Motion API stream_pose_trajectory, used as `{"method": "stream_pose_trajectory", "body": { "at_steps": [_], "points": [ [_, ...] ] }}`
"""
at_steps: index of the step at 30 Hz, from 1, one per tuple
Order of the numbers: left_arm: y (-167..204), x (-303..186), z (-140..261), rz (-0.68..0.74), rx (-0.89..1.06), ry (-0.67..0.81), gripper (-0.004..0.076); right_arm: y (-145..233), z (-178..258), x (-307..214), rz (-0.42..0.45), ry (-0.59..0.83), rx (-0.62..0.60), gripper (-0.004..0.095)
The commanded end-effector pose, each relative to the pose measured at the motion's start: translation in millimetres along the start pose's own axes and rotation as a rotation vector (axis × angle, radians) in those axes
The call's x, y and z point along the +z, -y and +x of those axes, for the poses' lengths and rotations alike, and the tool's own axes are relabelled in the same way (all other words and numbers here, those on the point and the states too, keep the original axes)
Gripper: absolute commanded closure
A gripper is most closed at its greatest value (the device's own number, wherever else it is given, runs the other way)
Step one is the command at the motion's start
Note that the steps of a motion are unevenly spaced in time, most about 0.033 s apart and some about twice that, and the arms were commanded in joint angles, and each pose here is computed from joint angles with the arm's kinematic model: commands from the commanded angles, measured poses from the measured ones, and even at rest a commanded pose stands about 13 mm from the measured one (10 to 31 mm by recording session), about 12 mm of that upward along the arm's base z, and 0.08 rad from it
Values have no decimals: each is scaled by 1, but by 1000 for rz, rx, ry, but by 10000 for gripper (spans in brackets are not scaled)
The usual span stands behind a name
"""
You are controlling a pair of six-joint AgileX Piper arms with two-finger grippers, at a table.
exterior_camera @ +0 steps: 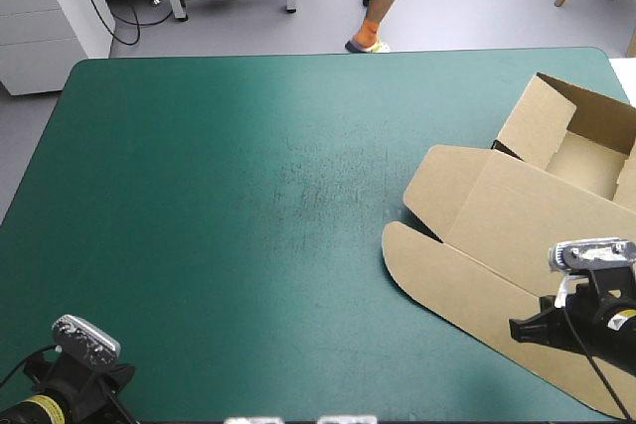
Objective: Fold the box
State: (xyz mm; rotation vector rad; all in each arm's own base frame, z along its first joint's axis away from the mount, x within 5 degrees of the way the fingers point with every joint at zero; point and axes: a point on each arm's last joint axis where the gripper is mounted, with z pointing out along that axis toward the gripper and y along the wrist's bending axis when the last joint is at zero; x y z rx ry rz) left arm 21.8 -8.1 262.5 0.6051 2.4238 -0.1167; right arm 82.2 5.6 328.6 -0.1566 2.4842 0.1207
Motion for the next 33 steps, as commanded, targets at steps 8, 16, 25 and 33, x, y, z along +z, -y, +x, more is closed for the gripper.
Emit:
{"method": "stream_pose_trajectory", "body": {
  "at_steps": [8,16,25,33],
  "points": [
    [0,-6,-8,0,-10,49,734,-12,21,6,-61,92,-67,927],
    [0,-6,-8,0,-10,49,734,-15,36,9,-52,121,-80,927],
    [0,-6,-8,0,-10,51,734,-15,39,7,-25,156,-90,927],
    [0,-6,-8,0,-10,51,734,-14,38,7,-23,165,-89,928]
  ]
}}
